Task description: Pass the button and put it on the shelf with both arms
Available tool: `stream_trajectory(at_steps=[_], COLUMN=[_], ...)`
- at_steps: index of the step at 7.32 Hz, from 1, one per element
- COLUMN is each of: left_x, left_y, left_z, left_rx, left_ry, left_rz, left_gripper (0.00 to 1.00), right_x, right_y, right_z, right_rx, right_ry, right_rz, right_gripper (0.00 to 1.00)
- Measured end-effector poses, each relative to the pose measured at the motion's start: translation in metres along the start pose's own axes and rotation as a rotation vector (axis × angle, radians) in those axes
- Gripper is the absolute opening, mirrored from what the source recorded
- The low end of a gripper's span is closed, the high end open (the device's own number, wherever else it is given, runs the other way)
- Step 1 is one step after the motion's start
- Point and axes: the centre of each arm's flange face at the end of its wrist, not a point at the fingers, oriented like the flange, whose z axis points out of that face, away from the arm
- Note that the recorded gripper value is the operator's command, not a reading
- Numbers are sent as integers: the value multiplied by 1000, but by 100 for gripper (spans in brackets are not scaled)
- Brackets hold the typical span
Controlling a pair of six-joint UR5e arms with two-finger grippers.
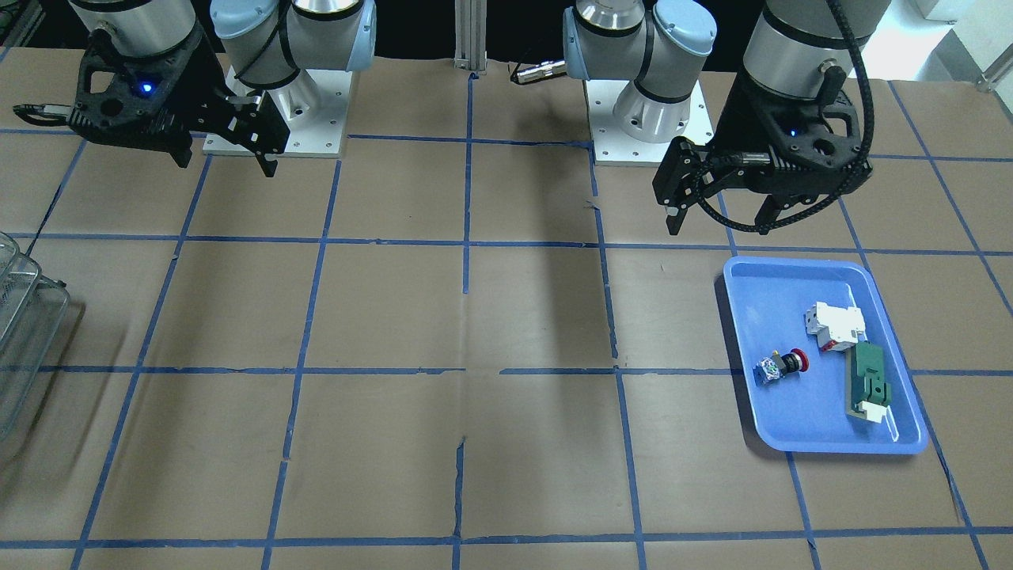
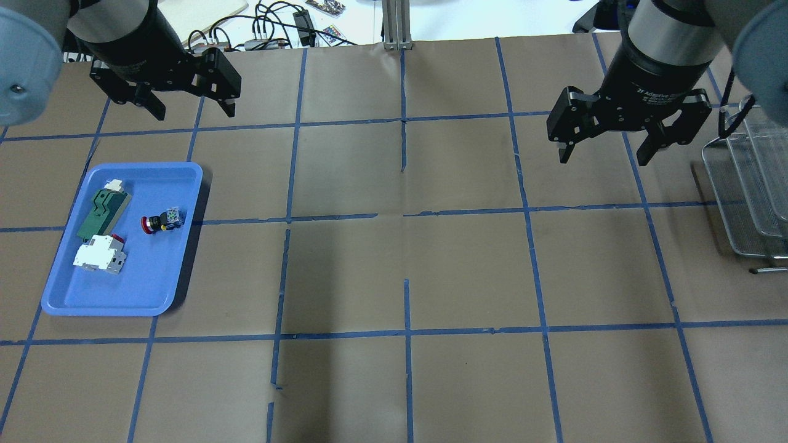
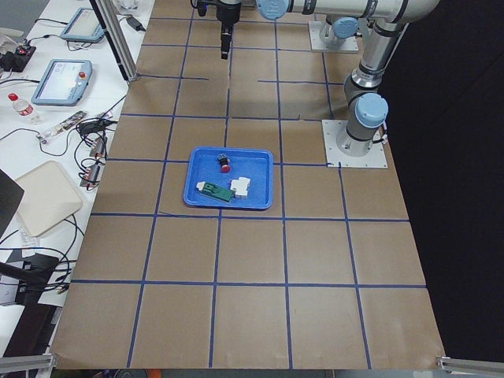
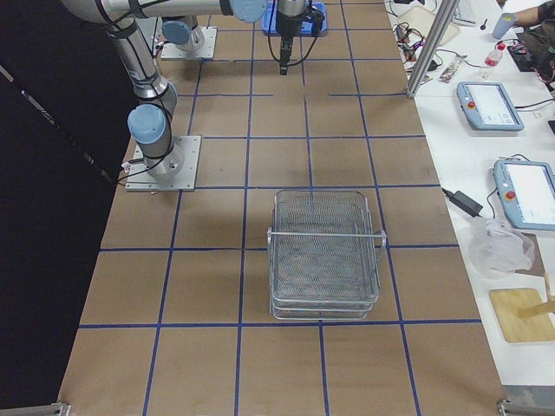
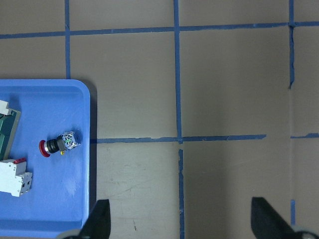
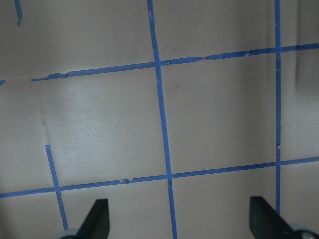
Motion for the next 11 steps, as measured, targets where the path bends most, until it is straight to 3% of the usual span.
stream_trajectory(at_steps=[3,6,8,9,11], left_x=[1,-36,-114,-157,-209], left_y=[-1,-5,1,5,8], left_z=[2,35,82,106,165], left_rx=[-5,-67,-132,-141,-131], left_ry=[12,24,56,76,94], left_rz=[70,381,551,636,909], left_gripper=[100,100,100,100,100], right_x=[-1,-1,-1,-1,-1], right_y=[-1,-1,-1,-1,-1], right_z=[0,-1,0,1,4], right_rx=[3,7,12,11,5], right_ry=[-5,-10,-12,-11,-9], right_rz=[1,0,0,1,0], right_gripper=[100,100,100,100,100])
